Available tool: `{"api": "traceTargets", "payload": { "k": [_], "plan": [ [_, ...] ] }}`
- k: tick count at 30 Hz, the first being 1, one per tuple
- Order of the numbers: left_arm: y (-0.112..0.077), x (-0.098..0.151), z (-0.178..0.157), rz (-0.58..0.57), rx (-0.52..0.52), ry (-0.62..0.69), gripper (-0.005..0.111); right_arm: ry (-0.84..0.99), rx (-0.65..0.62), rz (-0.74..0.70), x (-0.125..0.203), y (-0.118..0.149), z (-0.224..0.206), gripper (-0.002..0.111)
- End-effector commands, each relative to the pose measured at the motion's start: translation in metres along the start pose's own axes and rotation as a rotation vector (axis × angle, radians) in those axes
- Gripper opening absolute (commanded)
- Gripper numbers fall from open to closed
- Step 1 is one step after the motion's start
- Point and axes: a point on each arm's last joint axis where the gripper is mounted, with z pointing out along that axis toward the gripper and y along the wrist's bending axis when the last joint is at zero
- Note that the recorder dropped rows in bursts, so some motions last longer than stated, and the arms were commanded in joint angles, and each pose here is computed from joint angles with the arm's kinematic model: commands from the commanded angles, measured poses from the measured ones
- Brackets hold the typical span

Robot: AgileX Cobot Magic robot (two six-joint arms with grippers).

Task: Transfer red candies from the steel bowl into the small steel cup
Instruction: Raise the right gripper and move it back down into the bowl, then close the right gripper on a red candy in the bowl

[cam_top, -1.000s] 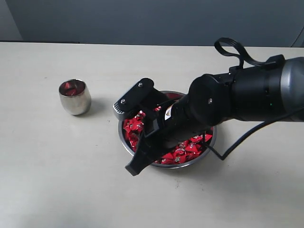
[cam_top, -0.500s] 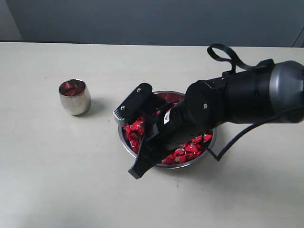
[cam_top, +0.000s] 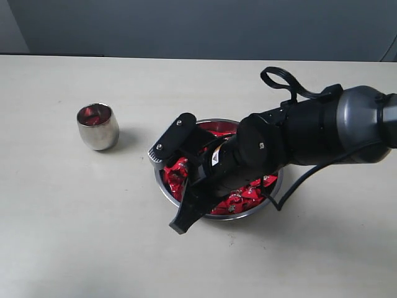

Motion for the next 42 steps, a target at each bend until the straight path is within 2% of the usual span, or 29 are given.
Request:
{"api": "traceTargets", "payload": {
  "k": [1, 10, 15, 17, 42],
  "plan": [
    [-0.0001, 0.0009, 0.0000, -0.005, 0.000, -0.002, 0.000, 0.000, 0.006, -0.016, 0.0013, -0.0002, 0.0000, -0.001],
    [-0.0001, 0.0009, 0.0000, -0.005, 0.000, -0.002, 0.000, 0.023, -0.008, -0.016, 0.0035, 0.0010, 0.0000, 0.002],
    [-0.0001, 0.0009, 0.0000, -0.005, 0.000, -0.002, 0.000, 0.026, -0.011, -0.014, 0.0038, 0.0013, 0.0000, 0.029],
    [-0.0001, 0.0009, 0.0000, -0.005, 0.000, -0.002, 0.000, 0.026, -0.011, -0.011, 0.0038, 0.0013, 0.0000, 0.034],
    [-0.0001, 0.0009, 0.0000, -0.005, 0.000, -0.002, 0.000, -0.008, 0.022, -0.009, 0.0026, -0.0022, 0.0098, 0.034]
  ]
}}
